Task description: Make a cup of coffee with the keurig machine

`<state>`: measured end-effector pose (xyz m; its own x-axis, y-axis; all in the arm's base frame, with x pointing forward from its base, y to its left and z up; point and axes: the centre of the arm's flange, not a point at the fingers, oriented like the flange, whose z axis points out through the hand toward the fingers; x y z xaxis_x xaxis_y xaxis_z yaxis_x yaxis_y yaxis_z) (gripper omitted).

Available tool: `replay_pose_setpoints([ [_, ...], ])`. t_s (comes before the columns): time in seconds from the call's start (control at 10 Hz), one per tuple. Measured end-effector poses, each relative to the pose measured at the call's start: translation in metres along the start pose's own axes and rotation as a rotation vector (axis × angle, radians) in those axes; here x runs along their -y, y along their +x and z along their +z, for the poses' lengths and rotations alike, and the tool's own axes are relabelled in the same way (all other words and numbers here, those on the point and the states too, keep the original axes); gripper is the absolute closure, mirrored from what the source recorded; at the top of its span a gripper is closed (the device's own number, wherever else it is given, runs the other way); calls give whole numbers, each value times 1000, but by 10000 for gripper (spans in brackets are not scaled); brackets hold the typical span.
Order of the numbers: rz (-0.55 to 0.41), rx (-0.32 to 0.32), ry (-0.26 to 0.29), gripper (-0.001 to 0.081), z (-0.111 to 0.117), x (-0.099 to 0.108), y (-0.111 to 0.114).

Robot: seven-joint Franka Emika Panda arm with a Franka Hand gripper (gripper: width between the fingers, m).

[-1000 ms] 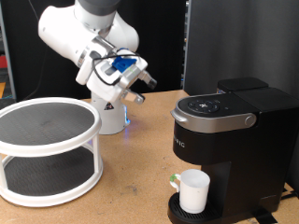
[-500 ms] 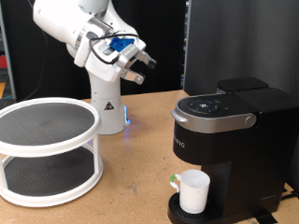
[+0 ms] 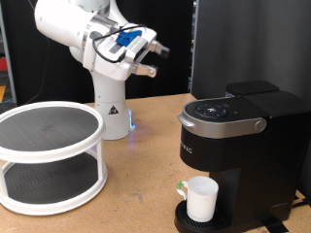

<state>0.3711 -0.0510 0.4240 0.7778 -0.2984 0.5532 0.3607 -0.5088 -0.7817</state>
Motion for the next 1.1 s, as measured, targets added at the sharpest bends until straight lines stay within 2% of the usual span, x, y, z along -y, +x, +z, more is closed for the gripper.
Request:
replay_pose_setpoints([
  [0.4,272,-336,334,-2,34,35,14],
  [0.5,324,-390,377,-2,36,36,15],
  [0.6,300,-358,351,-2,36,34,12],
  [0.7,249,-270,281,-2,39,31,5],
  [0.8,198,-173,197,-2,46,26,-3],
  [1.0,164,70,60,-2,61,18,-21],
  [1.1,161,144,8,-2,65,17,-21],
])
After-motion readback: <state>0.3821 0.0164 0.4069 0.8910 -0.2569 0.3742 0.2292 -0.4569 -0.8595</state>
